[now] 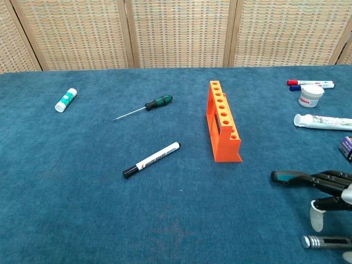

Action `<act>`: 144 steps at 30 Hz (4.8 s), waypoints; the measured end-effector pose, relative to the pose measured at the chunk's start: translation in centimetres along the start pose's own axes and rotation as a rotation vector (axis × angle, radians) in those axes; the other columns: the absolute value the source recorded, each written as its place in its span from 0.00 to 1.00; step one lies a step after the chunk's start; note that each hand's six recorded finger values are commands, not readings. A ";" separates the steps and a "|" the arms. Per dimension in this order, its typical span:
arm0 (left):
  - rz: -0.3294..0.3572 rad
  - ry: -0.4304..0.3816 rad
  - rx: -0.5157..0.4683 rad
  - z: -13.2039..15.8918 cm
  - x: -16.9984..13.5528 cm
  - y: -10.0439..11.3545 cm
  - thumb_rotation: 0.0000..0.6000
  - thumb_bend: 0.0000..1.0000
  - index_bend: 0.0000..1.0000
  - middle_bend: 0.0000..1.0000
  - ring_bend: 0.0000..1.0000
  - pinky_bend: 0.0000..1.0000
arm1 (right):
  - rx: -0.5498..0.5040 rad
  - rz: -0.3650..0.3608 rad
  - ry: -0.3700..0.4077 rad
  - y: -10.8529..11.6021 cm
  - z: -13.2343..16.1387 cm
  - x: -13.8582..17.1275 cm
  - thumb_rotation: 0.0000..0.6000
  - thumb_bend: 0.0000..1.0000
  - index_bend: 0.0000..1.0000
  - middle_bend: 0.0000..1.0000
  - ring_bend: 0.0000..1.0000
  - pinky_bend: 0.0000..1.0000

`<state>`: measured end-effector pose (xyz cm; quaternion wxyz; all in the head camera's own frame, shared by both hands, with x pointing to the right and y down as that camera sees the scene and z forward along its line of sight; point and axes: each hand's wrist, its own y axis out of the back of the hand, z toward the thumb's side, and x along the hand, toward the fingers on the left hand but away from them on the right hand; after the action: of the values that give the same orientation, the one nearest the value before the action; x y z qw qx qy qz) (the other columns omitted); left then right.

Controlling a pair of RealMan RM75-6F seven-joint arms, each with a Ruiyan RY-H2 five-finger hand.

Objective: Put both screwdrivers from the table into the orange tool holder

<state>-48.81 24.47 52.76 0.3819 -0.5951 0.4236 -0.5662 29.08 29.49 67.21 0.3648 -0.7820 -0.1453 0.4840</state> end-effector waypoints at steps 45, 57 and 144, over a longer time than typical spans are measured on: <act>-0.006 0.015 0.001 -0.2 0.4 -0.2 1.00 0.00 0.00 0.00 0.00 0.00 | 0.026 -0.057 0.017 -0.3 1.2 -1.6 1.00 0.43 0.60 0.00 0.00 0.00; -0.027 0.010 0.008 0.0 0.5 -0.7 1.00 0.00 0.00 0.00 0.00 0.00 | -0.235 -0.183 0.067 5.1 1.6 -0.6 1.00 0.44 0.60 0.00 0.00 0.00; -0.052 0.063 -0.026 -1.4 1.9 -0.5 1.00 0.00 0.00 0.00 0.00 0.00 | -0.948 -0.253 0.039 21.9 1.9 -12.3 1.00 0.55 0.61 0.09 0.00 0.02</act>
<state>-50.15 22.92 53.94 0.3460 -0.5927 0.4272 -0.5886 18.65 8.00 59.13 0.0274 -0.8470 -0.4367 0.3018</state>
